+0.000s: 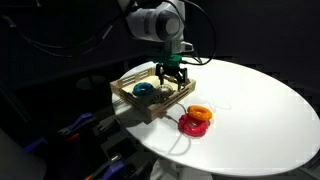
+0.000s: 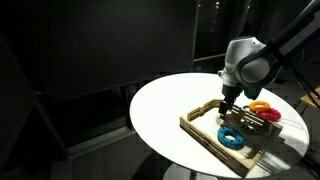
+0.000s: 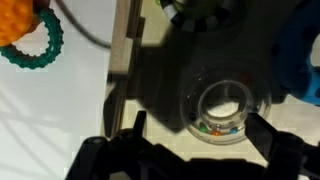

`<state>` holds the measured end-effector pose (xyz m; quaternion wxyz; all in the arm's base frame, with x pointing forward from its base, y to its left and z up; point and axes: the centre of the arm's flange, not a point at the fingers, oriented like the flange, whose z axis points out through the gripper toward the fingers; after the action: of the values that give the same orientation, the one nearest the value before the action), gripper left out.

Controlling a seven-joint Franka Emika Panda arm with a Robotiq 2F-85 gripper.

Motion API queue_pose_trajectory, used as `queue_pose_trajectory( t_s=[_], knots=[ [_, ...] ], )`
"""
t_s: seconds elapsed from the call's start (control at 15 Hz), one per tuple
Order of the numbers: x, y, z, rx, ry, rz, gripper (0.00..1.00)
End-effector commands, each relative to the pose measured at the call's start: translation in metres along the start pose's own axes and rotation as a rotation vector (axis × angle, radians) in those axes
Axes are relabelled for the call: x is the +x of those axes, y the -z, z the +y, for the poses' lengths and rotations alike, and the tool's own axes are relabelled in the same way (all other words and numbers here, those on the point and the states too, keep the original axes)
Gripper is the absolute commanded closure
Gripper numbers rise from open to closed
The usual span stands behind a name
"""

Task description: Pick up the clear ring from the wooden tray and put it on the stack of rings on the table

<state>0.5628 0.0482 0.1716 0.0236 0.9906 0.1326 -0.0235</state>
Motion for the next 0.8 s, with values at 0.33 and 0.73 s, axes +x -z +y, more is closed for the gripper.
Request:
queue_pose_trajectory(
  t_s=[0.33,0.73],
  knots=[
    [0.0055,-0.0055,0.0144,0.007,-0.023,-0.001,0.00],
    [0.0064,-0.0075,0.0139,0.003,-0.021,-0.006,0.25]
  ],
)
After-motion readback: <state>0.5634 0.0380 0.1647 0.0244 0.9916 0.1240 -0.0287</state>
